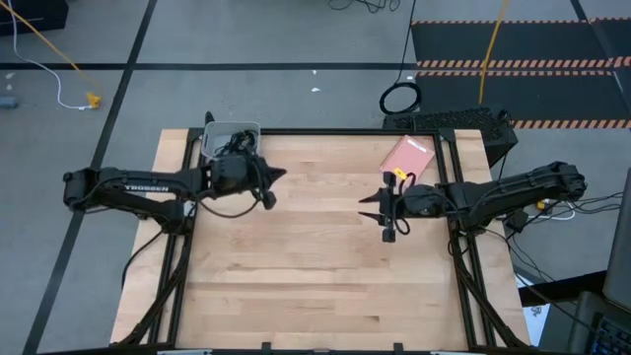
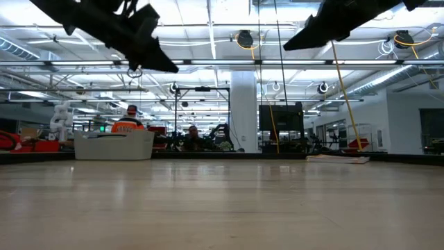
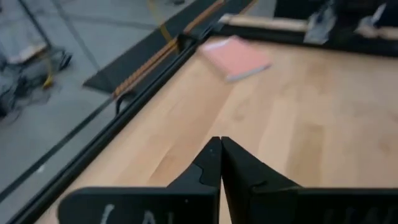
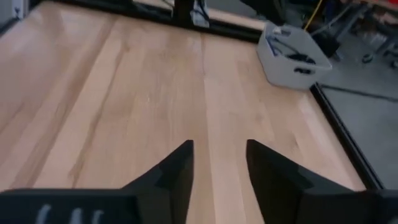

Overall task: Pick and place USB-C Cables
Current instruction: Return to Home Position

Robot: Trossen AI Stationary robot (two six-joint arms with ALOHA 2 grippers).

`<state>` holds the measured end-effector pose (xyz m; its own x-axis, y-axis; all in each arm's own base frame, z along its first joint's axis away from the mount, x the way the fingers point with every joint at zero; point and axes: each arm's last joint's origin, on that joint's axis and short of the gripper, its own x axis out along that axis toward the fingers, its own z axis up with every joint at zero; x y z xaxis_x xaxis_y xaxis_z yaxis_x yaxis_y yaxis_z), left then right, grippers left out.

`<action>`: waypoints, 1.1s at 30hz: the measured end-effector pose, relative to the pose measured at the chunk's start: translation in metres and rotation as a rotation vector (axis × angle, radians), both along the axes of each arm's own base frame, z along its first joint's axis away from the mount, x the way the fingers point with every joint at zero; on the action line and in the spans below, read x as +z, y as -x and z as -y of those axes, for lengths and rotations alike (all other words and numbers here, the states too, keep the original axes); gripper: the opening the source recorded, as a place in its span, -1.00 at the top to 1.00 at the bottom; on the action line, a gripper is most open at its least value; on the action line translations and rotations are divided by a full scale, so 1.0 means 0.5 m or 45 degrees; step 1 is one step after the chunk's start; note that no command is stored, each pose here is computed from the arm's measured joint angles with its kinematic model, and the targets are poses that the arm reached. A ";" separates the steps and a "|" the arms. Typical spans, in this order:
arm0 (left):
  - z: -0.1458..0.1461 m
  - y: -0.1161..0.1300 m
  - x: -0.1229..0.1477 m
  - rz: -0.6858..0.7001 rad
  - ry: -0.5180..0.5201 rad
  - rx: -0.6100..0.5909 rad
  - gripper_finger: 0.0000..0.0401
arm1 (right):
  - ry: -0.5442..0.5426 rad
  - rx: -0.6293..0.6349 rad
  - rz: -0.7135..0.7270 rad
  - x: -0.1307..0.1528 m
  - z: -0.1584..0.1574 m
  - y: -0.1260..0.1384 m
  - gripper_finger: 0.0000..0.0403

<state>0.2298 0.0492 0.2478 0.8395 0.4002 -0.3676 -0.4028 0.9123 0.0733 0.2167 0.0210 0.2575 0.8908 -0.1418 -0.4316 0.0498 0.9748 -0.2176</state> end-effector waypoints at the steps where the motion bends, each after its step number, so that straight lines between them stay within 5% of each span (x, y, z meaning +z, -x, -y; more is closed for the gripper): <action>1: 0.005 -0.002 0.003 0.020 -0.011 -0.018 0.97 | 0.000 0.001 0.019 -0.002 -0.001 0.000 0.40; 12: 0.047 -0.013 0.014 0.098 -0.017 -0.128 0.97 | -0.047 -0.017 0.032 -0.067 0.001 0.012 0.98; 33: 0.129 0.005 -0.060 0.211 -0.029 -0.331 0.97 | -0.122 0.006 0.091 -0.161 -0.006 0.127 1.00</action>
